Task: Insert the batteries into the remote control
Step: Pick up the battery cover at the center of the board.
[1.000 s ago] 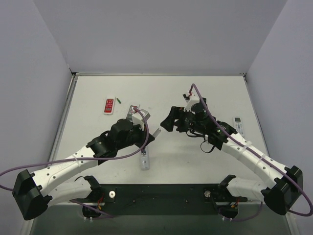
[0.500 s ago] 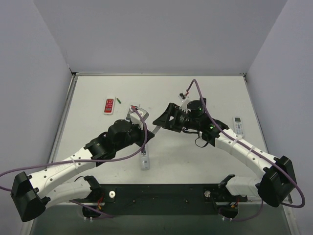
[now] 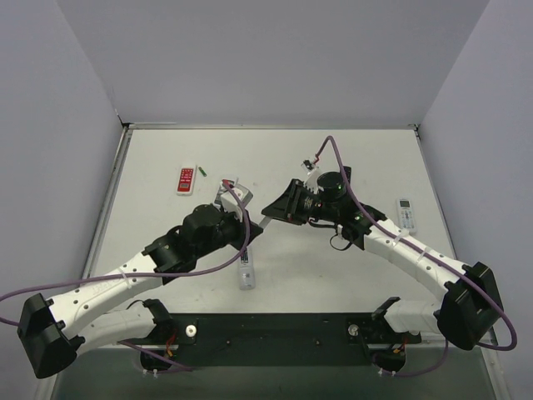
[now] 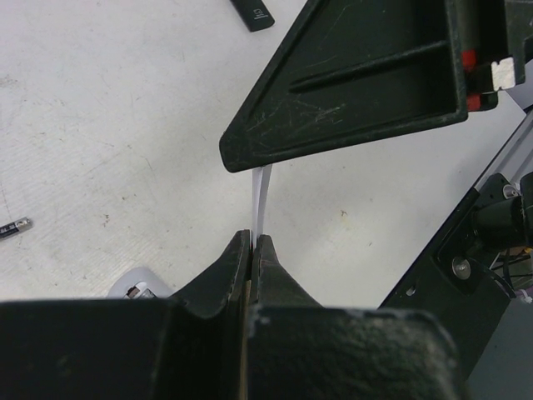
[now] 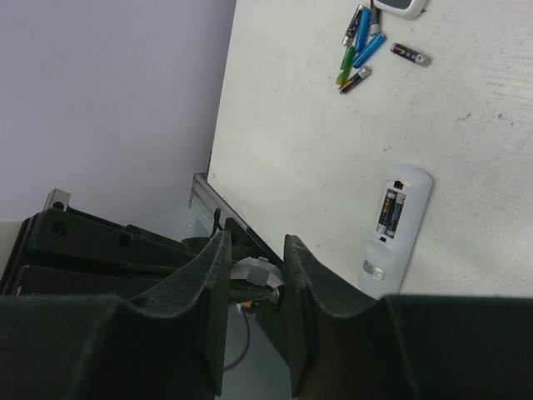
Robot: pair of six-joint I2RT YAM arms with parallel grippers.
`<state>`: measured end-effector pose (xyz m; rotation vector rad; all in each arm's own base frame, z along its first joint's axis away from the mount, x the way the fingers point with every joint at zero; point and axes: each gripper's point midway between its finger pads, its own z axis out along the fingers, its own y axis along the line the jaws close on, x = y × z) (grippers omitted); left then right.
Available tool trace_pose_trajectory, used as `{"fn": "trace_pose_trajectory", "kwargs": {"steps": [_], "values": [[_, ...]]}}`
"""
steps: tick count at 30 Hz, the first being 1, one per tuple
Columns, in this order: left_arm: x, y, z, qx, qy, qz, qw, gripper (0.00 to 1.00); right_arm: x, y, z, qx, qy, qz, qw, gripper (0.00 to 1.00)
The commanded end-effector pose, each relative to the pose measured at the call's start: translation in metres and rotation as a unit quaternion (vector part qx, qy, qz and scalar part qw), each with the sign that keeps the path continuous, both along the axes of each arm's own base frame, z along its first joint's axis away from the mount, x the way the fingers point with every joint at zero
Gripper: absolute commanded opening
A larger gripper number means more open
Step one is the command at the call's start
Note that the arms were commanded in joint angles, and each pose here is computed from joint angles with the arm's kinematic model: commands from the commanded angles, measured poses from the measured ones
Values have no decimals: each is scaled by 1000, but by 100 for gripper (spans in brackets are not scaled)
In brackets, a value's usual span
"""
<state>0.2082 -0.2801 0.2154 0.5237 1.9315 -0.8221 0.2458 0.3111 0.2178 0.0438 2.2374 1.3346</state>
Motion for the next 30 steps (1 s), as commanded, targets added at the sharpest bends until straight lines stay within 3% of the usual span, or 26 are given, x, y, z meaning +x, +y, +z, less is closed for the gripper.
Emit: {"fn": "trace_pose_trajectory", "kwargs": {"steps": [1, 4, 6, 7, 10, 15, 16, 21, 24, 30], "values": [[-1, -4, 21, -33, -22, -5, 999, 0, 2, 3, 14, 23, -25, 6, 999, 12], [-3, -2, 23, -36, -21, -5, 999, 17, 1, 1, 17, 23, -34, 9, 999, 4], [-3, -1, 24, -41, -19, -3, 999, 31, -1, 2, 20, 23, -47, 15, 999, 2], [-4, 0, 27, -46, -21, -2, 999, 43, -1, 1, 23, 24, -53, 16, 998, 0], [-9, 1, 35, -62, -17, -12, 998, 60, -2, -2, 28, 19, -79, 27, 996, 0], [-1, 16, 49, -123, 13, -37, 992, 69, -4, -5, 47, 25, -144, 60, 987, 0], [-15, 10, 58, -150, 21, -94, 984, 69, -5, -6, 52, 25, -164, 69, 984, 0], [-26, 13, 85, -239, 43, -190, 951, 72, -18, -2, 79, 56, -230, 134, 962, 0], [-34, 9, 101, -252, 37, -236, 938, 73, -27, 2, 96, 75, -265, 169, 946, 0], [-32, 5, 113, -254, 27, -252, 933, 74, -41, 8, 125, 117, -312, 219, 917, 0]]}}
